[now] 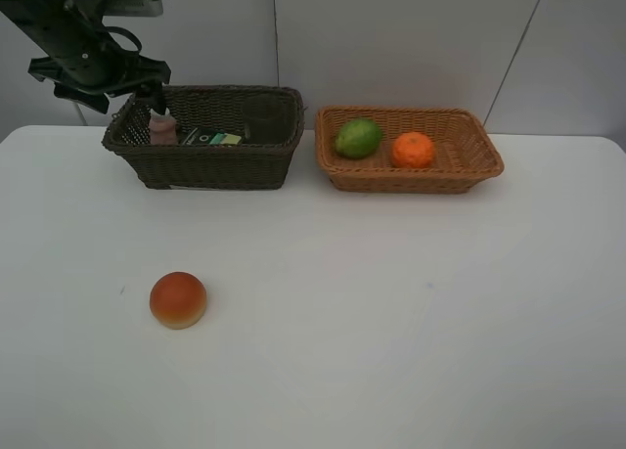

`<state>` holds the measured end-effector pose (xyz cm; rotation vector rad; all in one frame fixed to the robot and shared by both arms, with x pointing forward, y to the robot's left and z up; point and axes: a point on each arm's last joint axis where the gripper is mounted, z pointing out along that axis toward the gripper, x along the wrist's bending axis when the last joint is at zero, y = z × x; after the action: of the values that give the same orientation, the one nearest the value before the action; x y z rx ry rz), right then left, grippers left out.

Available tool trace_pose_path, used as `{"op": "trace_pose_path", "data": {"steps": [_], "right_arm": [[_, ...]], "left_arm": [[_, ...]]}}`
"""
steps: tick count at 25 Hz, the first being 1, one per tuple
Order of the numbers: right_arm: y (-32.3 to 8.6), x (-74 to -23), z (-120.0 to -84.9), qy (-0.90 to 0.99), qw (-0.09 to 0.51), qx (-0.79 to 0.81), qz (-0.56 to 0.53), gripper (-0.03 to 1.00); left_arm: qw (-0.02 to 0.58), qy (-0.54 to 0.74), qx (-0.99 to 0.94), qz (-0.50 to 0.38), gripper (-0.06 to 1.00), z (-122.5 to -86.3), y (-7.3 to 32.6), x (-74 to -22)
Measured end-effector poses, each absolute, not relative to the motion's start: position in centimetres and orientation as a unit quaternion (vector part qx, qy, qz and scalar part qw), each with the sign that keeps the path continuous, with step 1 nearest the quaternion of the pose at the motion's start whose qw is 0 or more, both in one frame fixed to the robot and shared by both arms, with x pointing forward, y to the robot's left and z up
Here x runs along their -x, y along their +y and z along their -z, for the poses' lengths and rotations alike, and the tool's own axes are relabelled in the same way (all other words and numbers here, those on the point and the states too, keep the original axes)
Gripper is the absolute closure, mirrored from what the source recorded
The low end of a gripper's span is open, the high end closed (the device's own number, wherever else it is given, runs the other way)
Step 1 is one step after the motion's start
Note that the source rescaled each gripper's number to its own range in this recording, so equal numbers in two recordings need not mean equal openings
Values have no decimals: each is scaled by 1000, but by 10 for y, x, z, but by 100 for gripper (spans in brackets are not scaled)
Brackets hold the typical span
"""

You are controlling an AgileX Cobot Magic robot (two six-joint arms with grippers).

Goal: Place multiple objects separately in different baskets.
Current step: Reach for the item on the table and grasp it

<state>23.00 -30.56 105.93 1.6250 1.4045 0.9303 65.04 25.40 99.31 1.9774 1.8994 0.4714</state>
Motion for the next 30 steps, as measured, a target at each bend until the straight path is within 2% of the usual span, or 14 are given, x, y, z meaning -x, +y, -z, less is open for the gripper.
{"op": "trace_pose_path", "data": {"steps": [7, 15, 23, 30], "right_arm": [[-306, -230, -1059, 553, 390, -639, -366, 30], [-306, -230, -1059, 553, 390, -639, -366, 30], [-306, -230, -1059, 553, 390, -639, -366, 30], [-306, -230, -1059, 553, 390, -639, -366, 30]], "left_arm": [[152, 658, -721, -154, -5, -1015, 254, -633], [149, 600, -771, -152, -5, -1042, 225, -611], [92, 443, -884, -119, -5, -1050, 182, -579], [55, 314, -943, -98, -5, -1048, 168, -566]]}}
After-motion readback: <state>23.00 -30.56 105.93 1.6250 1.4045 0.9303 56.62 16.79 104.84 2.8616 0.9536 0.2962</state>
